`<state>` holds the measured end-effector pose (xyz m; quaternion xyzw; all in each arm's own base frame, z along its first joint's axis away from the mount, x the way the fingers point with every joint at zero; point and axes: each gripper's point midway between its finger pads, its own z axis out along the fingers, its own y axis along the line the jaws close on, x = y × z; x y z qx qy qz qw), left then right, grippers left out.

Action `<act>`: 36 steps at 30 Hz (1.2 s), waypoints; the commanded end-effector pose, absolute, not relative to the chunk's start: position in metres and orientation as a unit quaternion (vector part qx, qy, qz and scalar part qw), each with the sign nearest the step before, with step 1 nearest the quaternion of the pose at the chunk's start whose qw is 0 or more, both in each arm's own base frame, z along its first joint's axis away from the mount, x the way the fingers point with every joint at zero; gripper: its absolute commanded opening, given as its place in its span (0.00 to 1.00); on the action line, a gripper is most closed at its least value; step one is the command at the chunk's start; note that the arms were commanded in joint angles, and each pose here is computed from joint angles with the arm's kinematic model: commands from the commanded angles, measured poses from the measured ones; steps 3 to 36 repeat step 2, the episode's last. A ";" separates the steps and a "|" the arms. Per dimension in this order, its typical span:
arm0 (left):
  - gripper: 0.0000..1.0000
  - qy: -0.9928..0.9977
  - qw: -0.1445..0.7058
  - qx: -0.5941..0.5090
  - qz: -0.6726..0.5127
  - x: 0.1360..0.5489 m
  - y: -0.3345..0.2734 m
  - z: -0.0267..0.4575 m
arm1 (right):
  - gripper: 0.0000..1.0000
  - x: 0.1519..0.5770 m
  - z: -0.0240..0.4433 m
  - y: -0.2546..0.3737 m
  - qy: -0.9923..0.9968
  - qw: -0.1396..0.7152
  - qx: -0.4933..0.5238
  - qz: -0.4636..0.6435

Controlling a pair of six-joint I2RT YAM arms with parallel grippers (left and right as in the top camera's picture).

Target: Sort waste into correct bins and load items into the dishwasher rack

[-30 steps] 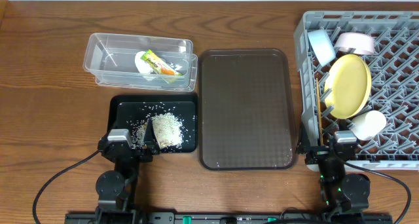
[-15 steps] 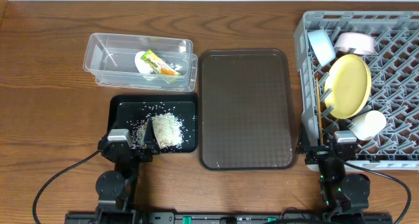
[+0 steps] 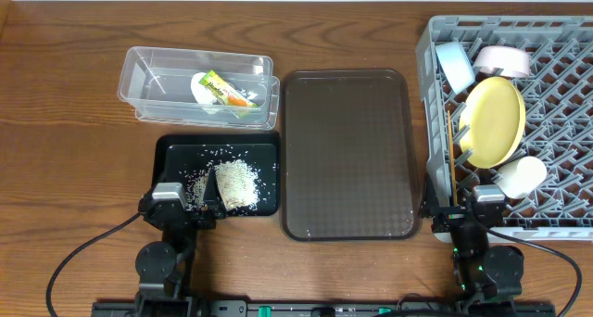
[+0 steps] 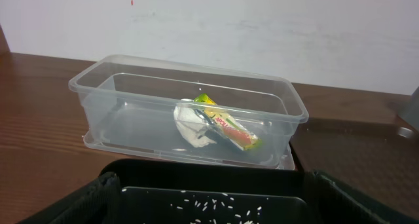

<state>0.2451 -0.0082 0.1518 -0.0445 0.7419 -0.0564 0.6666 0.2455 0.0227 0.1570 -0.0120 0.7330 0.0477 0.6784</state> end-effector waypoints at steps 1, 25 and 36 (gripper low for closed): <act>0.91 0.759 0.648 -0.052 -0.039 0.244 -0.002 0.136 | 0.99 0.245 0.157 0.023 0.733 0.679 -0.019 0.044; 0.91 0.759 0.648 -0.052 -0.039 0.244 -0.002 0.136 | 0.99 0.245 0.157 0.023 0.733 0.679 -0.019 0.044; 0.91 0.759 0.648 -0.052 -0.039 0.244 -0.002 0.136 | 0.99 0.245 0.157 0.023 0.733 0.679 -0.019 0.044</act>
